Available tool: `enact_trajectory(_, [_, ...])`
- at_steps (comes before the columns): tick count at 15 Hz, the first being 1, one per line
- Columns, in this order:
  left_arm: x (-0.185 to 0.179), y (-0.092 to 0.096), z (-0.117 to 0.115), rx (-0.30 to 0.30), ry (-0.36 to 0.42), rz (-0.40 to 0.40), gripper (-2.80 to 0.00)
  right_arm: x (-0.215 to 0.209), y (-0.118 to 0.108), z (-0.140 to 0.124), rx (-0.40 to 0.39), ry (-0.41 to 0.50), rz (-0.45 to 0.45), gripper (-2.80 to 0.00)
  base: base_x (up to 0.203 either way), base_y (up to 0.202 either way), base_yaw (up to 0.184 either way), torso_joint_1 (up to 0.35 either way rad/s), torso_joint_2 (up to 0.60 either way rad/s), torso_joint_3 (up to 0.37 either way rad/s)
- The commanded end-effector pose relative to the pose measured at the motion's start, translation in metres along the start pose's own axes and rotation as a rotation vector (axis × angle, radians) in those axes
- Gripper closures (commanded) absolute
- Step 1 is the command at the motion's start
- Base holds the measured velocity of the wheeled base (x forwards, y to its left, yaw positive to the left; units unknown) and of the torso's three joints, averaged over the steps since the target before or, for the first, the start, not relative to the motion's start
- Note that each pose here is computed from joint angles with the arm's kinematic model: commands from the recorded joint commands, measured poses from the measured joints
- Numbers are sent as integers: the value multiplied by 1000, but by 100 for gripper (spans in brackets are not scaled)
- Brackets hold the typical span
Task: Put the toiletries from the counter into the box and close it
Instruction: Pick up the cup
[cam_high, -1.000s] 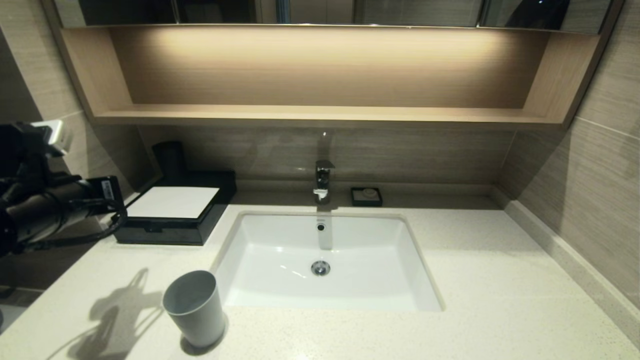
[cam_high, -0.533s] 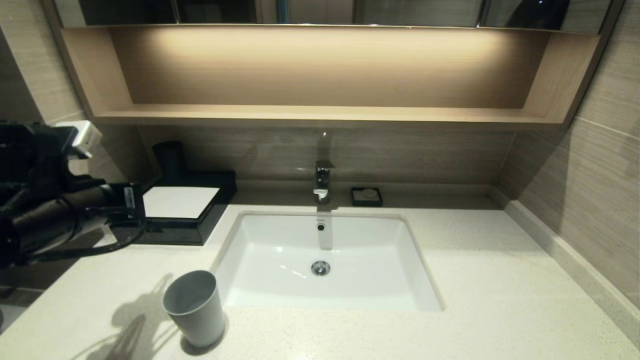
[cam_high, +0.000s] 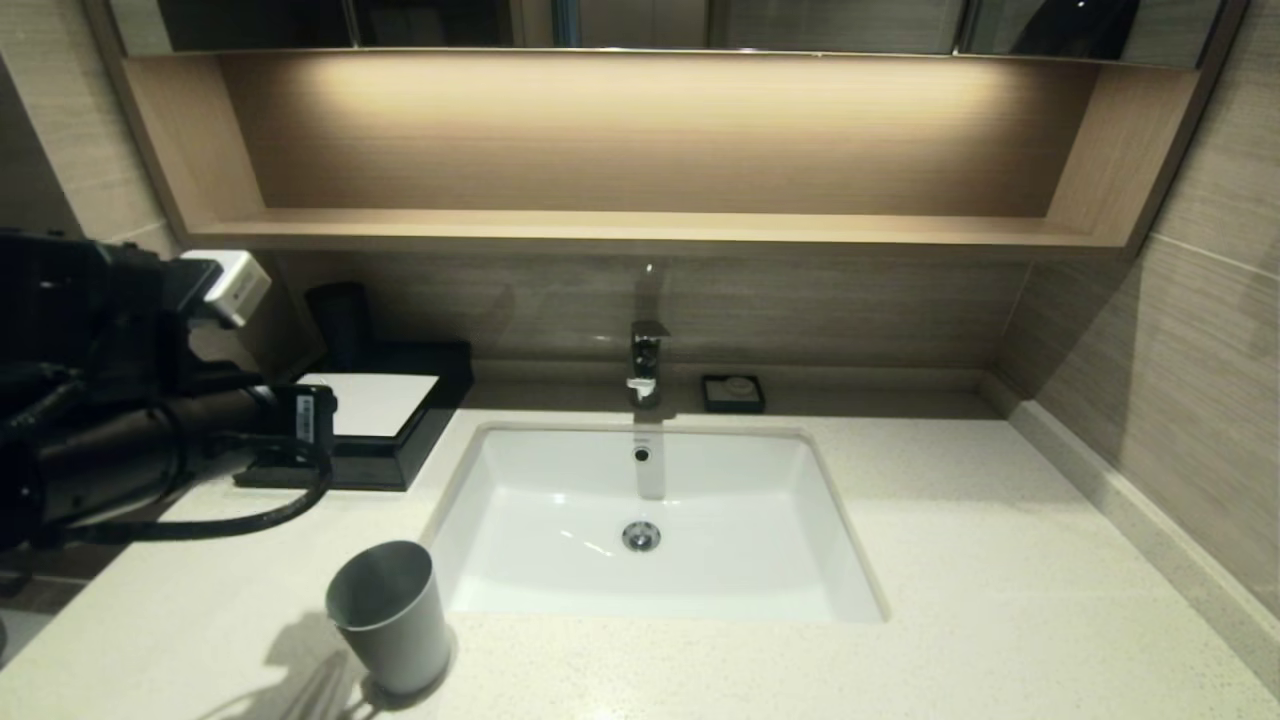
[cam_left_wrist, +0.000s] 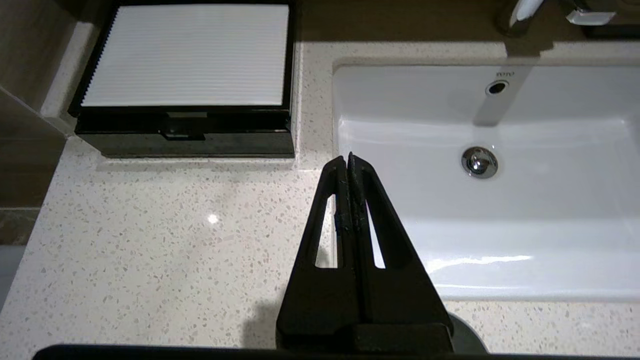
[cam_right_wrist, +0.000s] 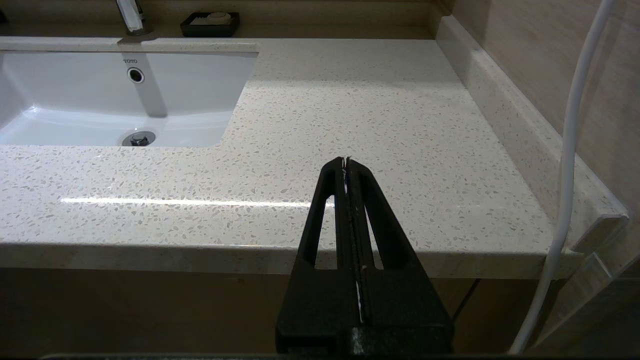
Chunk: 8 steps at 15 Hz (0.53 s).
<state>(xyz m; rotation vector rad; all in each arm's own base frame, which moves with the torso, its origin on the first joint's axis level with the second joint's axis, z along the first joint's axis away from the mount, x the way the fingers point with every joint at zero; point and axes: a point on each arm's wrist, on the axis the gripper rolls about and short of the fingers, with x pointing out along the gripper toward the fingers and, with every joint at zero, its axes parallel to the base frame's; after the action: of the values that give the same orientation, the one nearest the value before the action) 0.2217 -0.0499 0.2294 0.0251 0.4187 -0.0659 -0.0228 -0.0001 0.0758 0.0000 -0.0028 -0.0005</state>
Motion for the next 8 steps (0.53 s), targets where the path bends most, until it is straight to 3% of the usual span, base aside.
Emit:
enact_trajectory(1, [0, -4, 4, 12, 31, -11, 0, 0, 0, 0, 0, 1, 0, 0, 0, 0, 0, 0, 0, 0])
enact_trajectory(8, [-13, -12, 4, 53, 245, -41, 0, 0, 0, 0, 0, 1, 0, 0, 0, 0, 0, 0, 0, 0])
